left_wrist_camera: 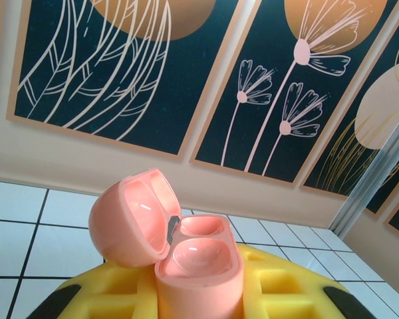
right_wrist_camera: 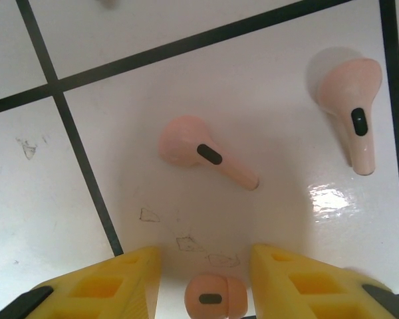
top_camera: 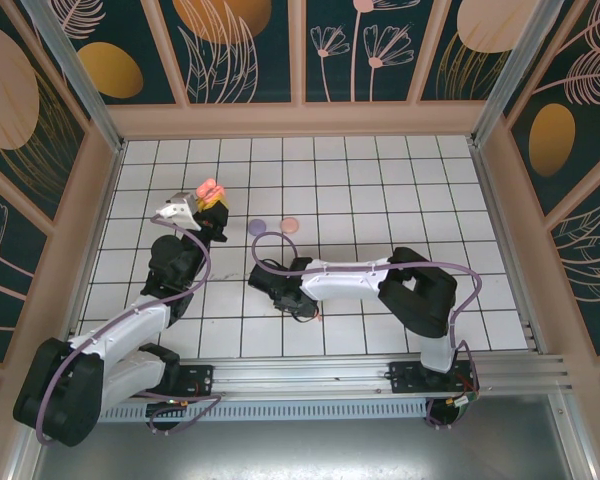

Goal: Insert wireless bluetooth earbuds into charging case

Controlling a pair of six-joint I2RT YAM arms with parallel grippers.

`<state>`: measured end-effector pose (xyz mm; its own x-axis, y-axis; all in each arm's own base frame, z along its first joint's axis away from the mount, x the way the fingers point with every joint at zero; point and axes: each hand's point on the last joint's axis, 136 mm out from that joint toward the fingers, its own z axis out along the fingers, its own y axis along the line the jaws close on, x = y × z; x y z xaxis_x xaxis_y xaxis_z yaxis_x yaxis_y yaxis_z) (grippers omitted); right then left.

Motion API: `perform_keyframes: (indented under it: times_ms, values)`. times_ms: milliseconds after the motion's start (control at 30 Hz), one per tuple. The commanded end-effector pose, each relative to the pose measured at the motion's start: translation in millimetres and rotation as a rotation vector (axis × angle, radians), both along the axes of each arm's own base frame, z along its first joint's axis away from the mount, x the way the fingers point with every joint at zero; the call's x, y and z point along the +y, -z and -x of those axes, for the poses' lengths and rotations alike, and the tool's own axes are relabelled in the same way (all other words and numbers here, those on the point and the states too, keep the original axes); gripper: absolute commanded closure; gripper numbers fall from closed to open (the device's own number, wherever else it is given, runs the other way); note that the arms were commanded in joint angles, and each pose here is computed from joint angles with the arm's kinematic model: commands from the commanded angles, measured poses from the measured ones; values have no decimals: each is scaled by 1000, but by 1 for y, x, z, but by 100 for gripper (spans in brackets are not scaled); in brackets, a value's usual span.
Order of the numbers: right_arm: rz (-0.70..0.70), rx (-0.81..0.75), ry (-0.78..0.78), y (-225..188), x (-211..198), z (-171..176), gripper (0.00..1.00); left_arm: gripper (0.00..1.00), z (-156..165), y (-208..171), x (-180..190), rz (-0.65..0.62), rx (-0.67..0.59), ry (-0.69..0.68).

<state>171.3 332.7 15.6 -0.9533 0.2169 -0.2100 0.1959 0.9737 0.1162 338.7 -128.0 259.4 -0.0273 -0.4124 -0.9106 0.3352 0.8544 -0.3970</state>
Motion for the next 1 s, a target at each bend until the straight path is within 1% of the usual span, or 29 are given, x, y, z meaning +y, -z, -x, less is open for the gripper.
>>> perform_keyframes:
  times_ms: [0,333,500,800,867,967]
  values:
    - [1,29,-11,7,-2,13,59,100,-1,-20,-6,38,-44,25]
    - [-1,46,-17,15,-1,18,59,100,-1,-19,-9,38,-42,30]
    - [-9,50,-21,16,0,20,61,100,-1,-20,-11,38,-42,33]
    - [-21,46,-27,14,3,20,68,100,-2,-20,-15,33,-38,41]
    - [-22,42,-28,13,3,20,71,100,-3,-21,-17,32,-39,43]
    - [-25,39,-28,12,4,19,72,100,-3,-22,-19,28,-40,46]
